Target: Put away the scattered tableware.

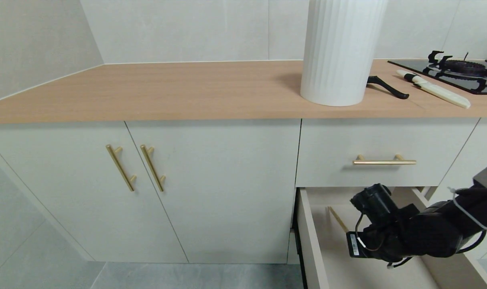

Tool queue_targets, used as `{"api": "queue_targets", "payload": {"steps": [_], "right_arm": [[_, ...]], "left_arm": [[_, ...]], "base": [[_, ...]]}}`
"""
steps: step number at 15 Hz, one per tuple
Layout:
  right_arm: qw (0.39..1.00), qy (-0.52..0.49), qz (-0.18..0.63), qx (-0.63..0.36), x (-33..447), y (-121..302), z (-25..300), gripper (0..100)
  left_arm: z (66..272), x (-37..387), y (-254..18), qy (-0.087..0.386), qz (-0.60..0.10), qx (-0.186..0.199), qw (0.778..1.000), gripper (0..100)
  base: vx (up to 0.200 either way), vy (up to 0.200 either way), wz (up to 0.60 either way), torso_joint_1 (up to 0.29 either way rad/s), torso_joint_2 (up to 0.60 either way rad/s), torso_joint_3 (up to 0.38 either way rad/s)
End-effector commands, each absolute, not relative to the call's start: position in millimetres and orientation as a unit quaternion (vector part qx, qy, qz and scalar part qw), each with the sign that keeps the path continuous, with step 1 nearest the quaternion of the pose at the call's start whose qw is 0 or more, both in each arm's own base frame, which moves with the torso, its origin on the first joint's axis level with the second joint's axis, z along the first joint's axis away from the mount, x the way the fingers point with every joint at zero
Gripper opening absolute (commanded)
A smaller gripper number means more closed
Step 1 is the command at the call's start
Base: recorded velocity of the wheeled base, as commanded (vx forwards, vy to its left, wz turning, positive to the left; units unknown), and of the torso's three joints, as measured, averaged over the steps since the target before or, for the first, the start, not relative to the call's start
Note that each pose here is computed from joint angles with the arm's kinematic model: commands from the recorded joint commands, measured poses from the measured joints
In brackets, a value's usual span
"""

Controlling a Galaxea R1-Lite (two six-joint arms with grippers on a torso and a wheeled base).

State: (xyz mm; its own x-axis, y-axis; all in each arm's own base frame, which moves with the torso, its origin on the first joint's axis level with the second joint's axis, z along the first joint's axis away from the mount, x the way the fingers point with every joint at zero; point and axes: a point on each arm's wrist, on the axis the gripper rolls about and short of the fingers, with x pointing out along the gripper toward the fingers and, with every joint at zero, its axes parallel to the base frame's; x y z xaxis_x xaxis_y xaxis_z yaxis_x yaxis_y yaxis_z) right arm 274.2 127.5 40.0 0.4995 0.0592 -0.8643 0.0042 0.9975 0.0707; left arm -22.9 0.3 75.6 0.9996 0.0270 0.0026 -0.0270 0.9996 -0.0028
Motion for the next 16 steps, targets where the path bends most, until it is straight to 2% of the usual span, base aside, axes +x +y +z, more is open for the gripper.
{"api": "queue_targets", "payload": {"steps": [1, 6, 12, 13, 16], "right_arm": [[0.847, 0.532, -0.005, 0.016, 282.1, 129.0, 2.1, 0], [0.844, 0.537, -0.009, 0.002, 284.9, 135.6, -26.8, 0], [0.848, 0.529, -0.017, -0.004, 285.2, 135.7, -31.3, 0], [0.848, 0.529, -0.017, -0.004, 285.2, 135.7, -31.3, 100], [0.849, 0.528, -0.017, -0.003, 285.4, 135.8, -29.9, 100]], "left_arm": [[75.6, -22.8, 0.3, -0.001, 0.014, -0.002, 1.0, 100], [75.6, -22.8, 0.3, -0.001, 0.014, -0.002, 1.0, 100], [75.6, -22.8, 0.3, -0.001, 0.014, -0.002, 1.0, 100], [75.6, -22.8, 0.3, -0.001, 0.014, -0.002, 1.0, 100], [75.6, -22.8, 0.3, -0.001, 0.014, -0.002, 1.0, 100]], "base": [[0.0, 0.0, 0.0, 0.0, 0.0, 0.0], [0.0, 0.0, 0.0, 0.0, 0.0, 0.0], [0.0, 0.0, 0.0, 0.0, 0.0, 0.0], [0.0, 0.0, 0.0, 0.0, 0.0, 0.0], [0.0, 0.0, 0.0, 0.0, 0.0, 0.0]]}}
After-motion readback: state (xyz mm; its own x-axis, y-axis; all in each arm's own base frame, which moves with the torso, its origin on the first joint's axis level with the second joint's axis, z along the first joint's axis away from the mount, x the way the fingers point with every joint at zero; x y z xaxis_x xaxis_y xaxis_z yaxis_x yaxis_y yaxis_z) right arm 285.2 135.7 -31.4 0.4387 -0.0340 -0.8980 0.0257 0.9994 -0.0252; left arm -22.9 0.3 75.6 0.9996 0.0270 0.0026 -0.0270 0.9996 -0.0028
